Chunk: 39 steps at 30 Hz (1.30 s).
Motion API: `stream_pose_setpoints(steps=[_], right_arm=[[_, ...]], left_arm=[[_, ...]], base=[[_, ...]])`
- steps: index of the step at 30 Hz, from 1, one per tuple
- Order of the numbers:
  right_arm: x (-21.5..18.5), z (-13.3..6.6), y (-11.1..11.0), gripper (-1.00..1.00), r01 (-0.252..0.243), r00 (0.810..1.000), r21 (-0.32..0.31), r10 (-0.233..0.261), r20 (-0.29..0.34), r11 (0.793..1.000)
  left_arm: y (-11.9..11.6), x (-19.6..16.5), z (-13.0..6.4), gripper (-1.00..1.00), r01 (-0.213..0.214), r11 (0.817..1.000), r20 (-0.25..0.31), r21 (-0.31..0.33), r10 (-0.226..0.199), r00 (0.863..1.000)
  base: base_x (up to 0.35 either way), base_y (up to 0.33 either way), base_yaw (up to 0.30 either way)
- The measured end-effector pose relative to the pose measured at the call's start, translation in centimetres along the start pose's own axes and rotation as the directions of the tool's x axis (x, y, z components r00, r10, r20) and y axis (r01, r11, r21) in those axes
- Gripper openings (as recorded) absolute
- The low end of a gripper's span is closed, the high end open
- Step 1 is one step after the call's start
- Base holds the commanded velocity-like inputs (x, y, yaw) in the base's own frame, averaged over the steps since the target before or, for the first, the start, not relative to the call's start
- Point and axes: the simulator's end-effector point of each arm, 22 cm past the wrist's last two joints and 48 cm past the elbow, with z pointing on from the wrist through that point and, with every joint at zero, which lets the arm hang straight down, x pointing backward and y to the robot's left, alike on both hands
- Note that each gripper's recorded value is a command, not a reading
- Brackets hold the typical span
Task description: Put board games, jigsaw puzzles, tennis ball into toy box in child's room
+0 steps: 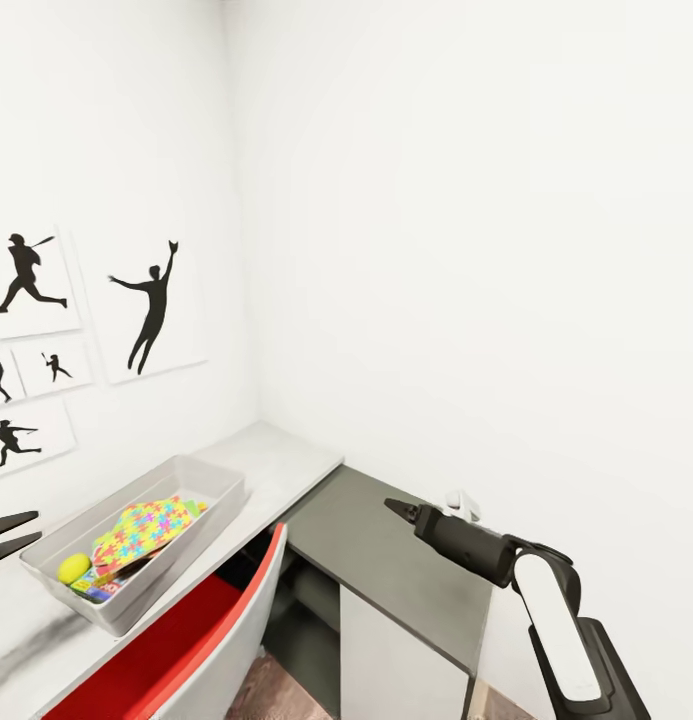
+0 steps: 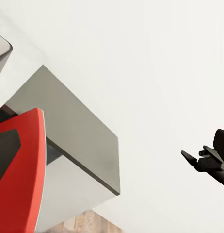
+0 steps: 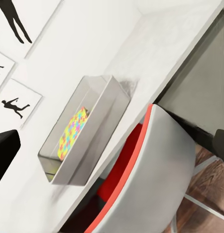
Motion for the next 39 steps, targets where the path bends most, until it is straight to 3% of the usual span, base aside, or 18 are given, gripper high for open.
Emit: stream_pose_setpoints(steps=[8,27,33,38,39], right_arm=[[-0.5,-0.3,-0.6,1.0,-0.01,1.0,0.009,0.01,0.012,1.0],[-1.4,-0.8,-1.6,1.0,-0.03,0.999,0.025,0.029,0.037,0.999],[-3.1,-2.3,-4.5,1.0,-0.088,0.992,0.067,0.082,0.094,0.994],[-2.1,-2.3,-8.8,1.0,-0.177,0.982,0.128,0.167,0.089,0.976],[-1.5,-2.2,-10.5,1.0,-0.207,0.977,0.153,0.197,0.078,0.966]], left_arm=[[0.0,0.0,0.0,1.0,-0.002,1.0,0.0,0.001,0.002,1.0],[0.0,0.0,0.0,1.0,-0.006,1.0,0.0,0.001,0.006,1.0],[-0.1,0.0,0.0,1.0,-0.009,1.0,0.001,0.001,0.009,1.0],[0.0,0.1,0.3,1.0,-0.01,1.0,-0.004,0.003,0.01,1.0],[-0.1,0.2,0.4,1.0,-0.011,1.0,-0.005,0.004,0.011,1.0]], base=[[-0.231,0.107,0.0],[-0.044,0.006,0.0],[-0.041,0.0,-0.002],[-0.005,0.0,-0.107],[-0.002,0.0,-0.103]])
